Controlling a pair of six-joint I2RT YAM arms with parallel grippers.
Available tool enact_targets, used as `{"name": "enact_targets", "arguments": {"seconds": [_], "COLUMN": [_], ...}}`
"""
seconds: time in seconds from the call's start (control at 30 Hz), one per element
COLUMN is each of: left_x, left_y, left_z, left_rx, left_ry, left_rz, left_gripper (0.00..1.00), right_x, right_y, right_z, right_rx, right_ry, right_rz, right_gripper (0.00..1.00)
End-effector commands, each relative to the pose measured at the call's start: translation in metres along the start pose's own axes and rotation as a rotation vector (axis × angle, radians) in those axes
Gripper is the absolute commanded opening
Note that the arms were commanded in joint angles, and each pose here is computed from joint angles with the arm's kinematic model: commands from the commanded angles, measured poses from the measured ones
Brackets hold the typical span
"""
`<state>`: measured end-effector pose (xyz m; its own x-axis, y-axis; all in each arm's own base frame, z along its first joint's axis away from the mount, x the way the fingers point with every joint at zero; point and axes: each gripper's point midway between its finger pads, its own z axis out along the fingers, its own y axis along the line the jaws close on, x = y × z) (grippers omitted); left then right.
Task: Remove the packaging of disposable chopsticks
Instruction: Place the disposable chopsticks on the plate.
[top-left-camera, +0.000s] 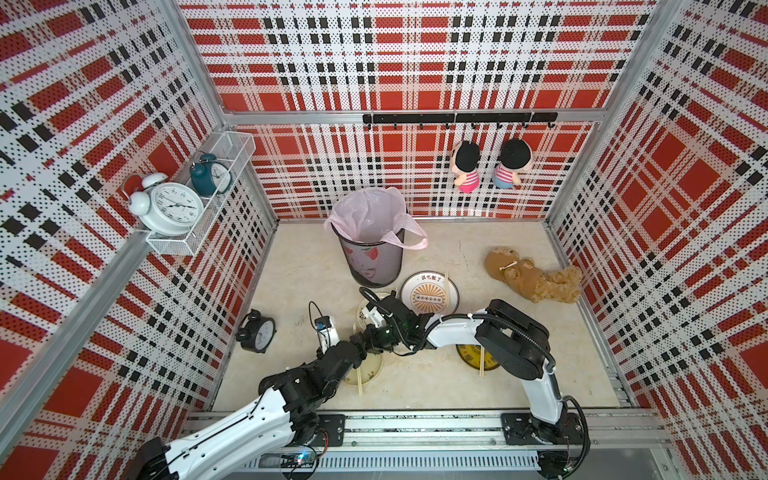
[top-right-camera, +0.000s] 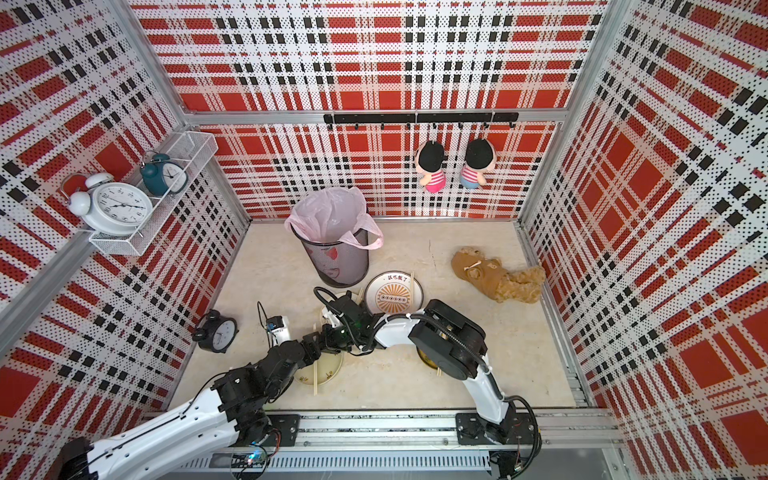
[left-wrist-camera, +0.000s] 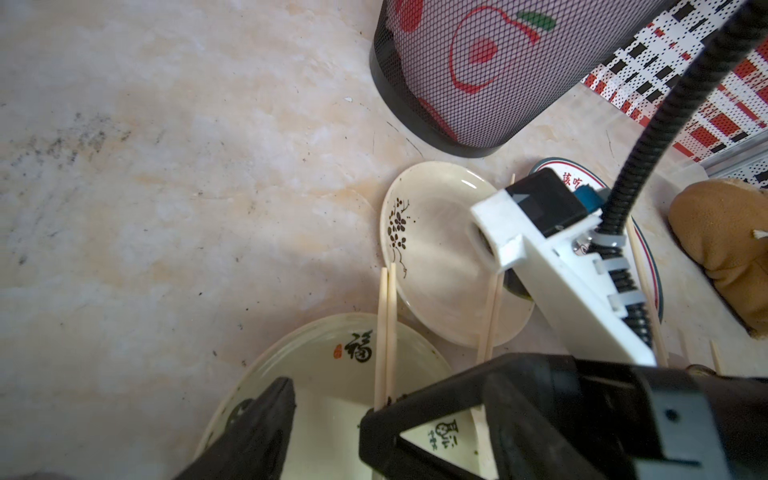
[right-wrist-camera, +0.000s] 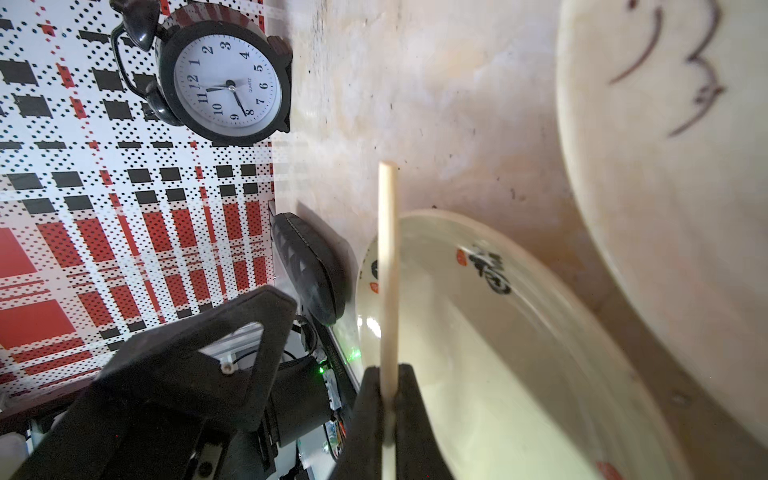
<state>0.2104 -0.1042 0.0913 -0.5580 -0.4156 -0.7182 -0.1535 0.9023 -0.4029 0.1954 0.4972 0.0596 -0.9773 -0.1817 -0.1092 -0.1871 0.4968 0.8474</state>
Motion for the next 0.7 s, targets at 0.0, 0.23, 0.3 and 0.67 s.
{"name": "enact_targets", "arguments": {"seconds": [0.0, 0.23, 0.3, 0.67], "left_x": [-0.001, 0.0, -0.001, 0.004], "left_y": [-0.003, 0.001, 0.004, 0.009], "left_z": [0.003, 0.012, 0.015, 0.021], "left_rx": [0.018, 0.006, 0.004, 0.006], "left_ry": [-0.005, 0.005, 0.006, 0.032], "left_rz": [-0.013, 0.0, -0.008, 0.006], "left_gripper": [0.75, 0.72, 0.72, 0.71], "right_x": [0.002, 0.002, 0.001, -0.001], "right_y": [-0.005, -0.013, -0.014, -0.014], "right_z": [0.007, 0.01, 0.011, 0.01], "right_rx": [0.016, 0.028, 0.027, 0.023], "right_ry": [0.018, 0.035, 0.035, 0.043], "right_rz": [0.001, 0.01, 0.014, 0.015], "right_gripper": [0.0, 0.0, 0.0, 0.0]}}
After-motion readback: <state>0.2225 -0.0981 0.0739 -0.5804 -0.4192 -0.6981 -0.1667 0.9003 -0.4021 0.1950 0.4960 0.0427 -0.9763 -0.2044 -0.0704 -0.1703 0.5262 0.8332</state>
